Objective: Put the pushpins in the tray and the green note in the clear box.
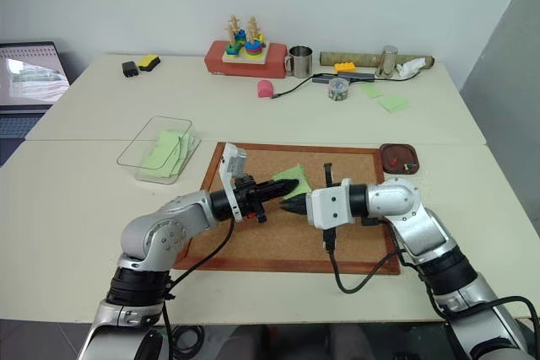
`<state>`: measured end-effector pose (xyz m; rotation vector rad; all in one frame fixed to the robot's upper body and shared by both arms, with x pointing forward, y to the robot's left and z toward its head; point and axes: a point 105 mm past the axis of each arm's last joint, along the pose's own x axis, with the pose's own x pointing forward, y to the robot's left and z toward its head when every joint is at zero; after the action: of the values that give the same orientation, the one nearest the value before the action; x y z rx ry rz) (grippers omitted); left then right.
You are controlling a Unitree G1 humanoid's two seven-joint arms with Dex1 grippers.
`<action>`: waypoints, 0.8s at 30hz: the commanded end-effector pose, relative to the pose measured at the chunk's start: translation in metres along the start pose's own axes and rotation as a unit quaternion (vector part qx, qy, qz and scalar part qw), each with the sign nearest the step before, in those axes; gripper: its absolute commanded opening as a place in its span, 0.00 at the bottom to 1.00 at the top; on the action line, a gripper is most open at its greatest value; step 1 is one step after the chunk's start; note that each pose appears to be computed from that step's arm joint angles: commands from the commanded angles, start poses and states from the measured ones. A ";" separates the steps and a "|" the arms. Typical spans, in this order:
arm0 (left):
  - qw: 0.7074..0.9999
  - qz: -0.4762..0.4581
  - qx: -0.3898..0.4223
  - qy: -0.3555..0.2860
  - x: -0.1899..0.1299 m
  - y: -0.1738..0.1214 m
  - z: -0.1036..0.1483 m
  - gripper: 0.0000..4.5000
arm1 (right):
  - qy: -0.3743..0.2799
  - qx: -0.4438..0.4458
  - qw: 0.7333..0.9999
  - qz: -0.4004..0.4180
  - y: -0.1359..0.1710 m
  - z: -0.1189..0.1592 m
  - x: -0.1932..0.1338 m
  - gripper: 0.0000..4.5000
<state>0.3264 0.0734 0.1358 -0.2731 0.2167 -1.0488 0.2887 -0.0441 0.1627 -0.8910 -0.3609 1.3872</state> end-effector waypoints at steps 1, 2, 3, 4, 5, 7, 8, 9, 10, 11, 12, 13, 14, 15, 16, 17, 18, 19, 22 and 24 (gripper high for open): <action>0.998 0.042 0.050 -0.018 -0.007 0.016 0.018 0.01 | -0.028 -0.002 0.998 -0.064 -0.026 0.021 -0.017 0.00; 0.997 0.045 0.052 -0.020 -0.008 0.018 0.019 0.01 | -0.029 0.010 0.997 -0.078 -0.030 0.020 -0.020 0.00; 0.997 0.047 0.054 -0.023 -0.009 0.019 0.020 0.01 | -0.029 0.020 0.995 -0.091 -0.034 0.020 -0.024 0.00; 0.997 0.049 0.054 -0.025 -0.010 0.020 0.021 0.01 | -0.027 0.024 0.995 -0.098 -0.037 0.019 -0.028 0.00; 0.997 0.050 0.054 -0.027 -0.010 0.021 0.022 0.01 | -0.024 0.027 0.994 -0.103 -0.039 0.017 -0.031 0.00; 0.997 0.050 0.058 -0.031 -0.010 0.021 0.023 0.01 | -0.029 0.065 0.987 -0.147 -0.053 0.014 -0.039 0.00; 0.997 0.044 0.059 -0.037 -0.009 0.019 0.026 0.01 | -0.031 0.102 0.977 -0.186 -0.063 0.007 -0.046 0.00; 0.997 0.036 0.063 -0.042 -0.007 0.015 0.030 0.01 | -0.026 0.140 0.964 -0.223 -0.071 -0.004 -0.053 0.00; 0.996 0.024 0.071 -0.047 -0.005 0.008 0.034 0.01 | -0.005 0.170 0.951 -0.259 -0.077 -0.021 -0.063 0.00; 0.995 0.010 0.081 -0.052 -0.003 0.002 0.039 0.01 | 0.021 0.192 0.937 -0.290 -0.080 -0.039 -0.073 0.00; 0.995 0.002 0.087 -0.055 -0.001 -0.003 0.041 0.01 | 0.039 0.202 0.930 -0.306 -0.081 -0.049 -0.080 0.00; 0.993 -0.008 0.100 -0.058 0.001 -0.008 0.045 0.01 | 0.055 0.220 0.916 -0.331 -0.084 -0.061 -0.089 0.00; 0.992 -0.014 0.113 -0.059 0.002 -0.013 0.048 0.01 | 0.064 0.237 0.903 -0.353 -0.087 -0.069 -0.095 0.00; 0.989 -0.029 0.133 -0.062 0.005 -0.021 0.053 0.01 | 0.079 0.270 0.878 -0.388 -0.091 -0.084 -0.107 0.00; 0.986 -0.040 0.147 -0.064 0.007 -0.028 0.056 0.01 | 0.093 0.302 0.851 -0.420 -0.094 -0.098 -0.119 0.00; 0.983 -0.051 0.161 -0.068 0.010 -0.035 0.060 0.01 | 0.102 0.321 0.833 -0.439 -0.095 -0.107 -0.127 0.00; 0.977 -0.066 0.192 -0.062 0.013 -0.044 0.061 0.01 | 0.117 0.347 0.810 -0.459 -0.095 -0.120 -0.135 0.00; 0.971 -0.076 0.223 -0.049 0.015 -0.049 0.059 0.01 | 0.129 0.366 0.790 -0.474 -0.094 -0.129 -0.143 0.00; 0.949 -0.089 0.301 0.001 0.019 -0.053 0.040 0.01 | 0.158 0.397 0.752 -0.502 -0.093 -0.150 -0.158 0.00; 0.948 -0.088 0.305 0.005 0.021 -0.051 0.035 0.01 | 0.162 0.408 0.743 -0.505 -0.094 -0.156 -0.159 0.00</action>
<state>0.3081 0.0380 0.1857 0.2229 -0.0955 -1.2311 0.4255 -0.2319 0.1640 -0.0959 0.0971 0.2799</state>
